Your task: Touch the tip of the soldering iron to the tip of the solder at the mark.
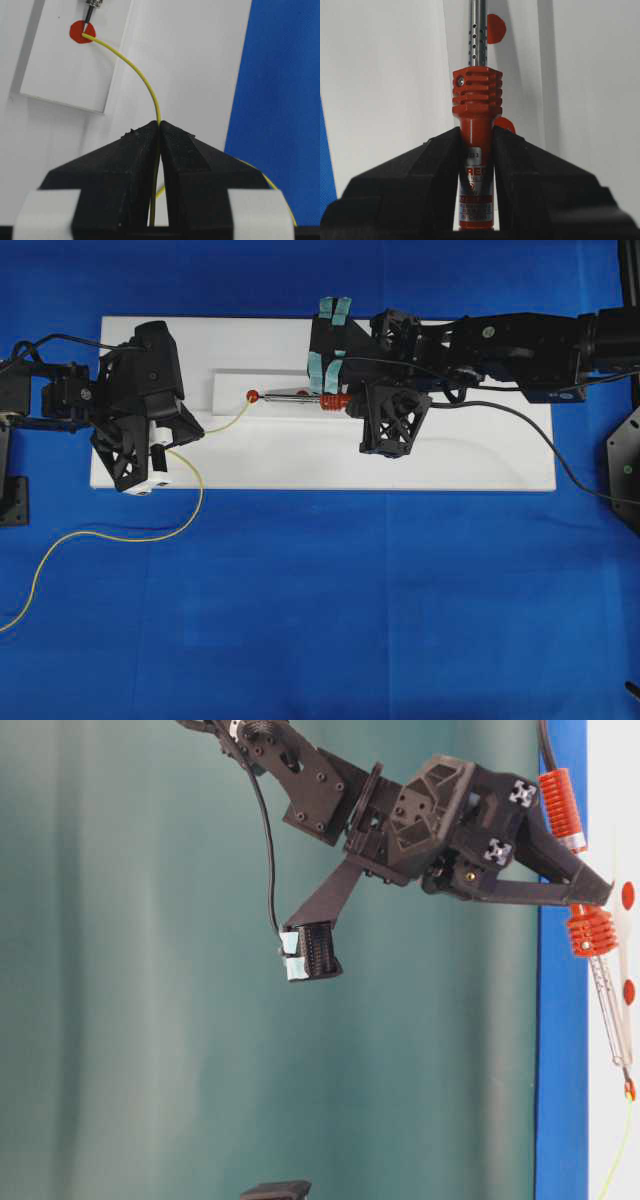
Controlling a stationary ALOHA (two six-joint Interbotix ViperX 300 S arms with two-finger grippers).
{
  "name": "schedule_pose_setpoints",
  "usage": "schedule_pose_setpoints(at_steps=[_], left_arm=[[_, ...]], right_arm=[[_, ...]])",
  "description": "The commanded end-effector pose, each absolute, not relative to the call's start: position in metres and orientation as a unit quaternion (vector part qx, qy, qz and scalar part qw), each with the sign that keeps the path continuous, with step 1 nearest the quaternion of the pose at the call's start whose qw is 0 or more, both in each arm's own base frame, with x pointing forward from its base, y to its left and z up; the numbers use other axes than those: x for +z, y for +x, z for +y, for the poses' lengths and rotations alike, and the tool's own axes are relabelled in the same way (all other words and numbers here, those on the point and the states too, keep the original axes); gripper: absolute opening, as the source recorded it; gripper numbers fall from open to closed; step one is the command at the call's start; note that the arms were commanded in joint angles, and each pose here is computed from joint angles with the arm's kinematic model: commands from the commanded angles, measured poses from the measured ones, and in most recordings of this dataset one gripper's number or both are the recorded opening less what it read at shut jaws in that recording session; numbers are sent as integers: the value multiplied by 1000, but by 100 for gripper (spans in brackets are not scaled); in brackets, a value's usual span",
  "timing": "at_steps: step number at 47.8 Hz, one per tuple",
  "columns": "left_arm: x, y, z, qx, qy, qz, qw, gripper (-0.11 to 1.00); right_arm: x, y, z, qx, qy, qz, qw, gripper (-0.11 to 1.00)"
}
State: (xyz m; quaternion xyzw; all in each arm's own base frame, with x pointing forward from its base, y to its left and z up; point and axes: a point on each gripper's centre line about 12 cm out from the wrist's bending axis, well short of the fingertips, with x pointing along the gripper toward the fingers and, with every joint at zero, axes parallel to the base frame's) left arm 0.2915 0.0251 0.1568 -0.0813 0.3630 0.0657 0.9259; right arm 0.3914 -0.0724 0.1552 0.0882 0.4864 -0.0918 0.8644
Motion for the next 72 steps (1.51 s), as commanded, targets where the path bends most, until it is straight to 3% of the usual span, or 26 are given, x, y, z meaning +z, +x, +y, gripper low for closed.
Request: schedule_pose_setpoints(at_steps=[1, 26, 41, 60, 72], left_arm=[[163, 295, 25, 64, -80, 352, 930, 3], [165, 293, 25, 64, -79, 352, 931, 3], [193, 276, 17, 52, -75, 339, 936, 3], [197, 264, 14, 49, -75, 340, 936, 3], [197, 264, 14, 49, -75, 340, 936, 3]], right_arm=[[168, 398, -73, -92, 86, 469, 874, 6], [168, 397, -73, -92, 86, 470, 874, 6], [167, 396, -73, -92, 86, 471, 873, 6], [169, 398, -73, -92, 86, 468, 874, 6], [188, 377, -71, -95, 84, 453, 882, 6]])
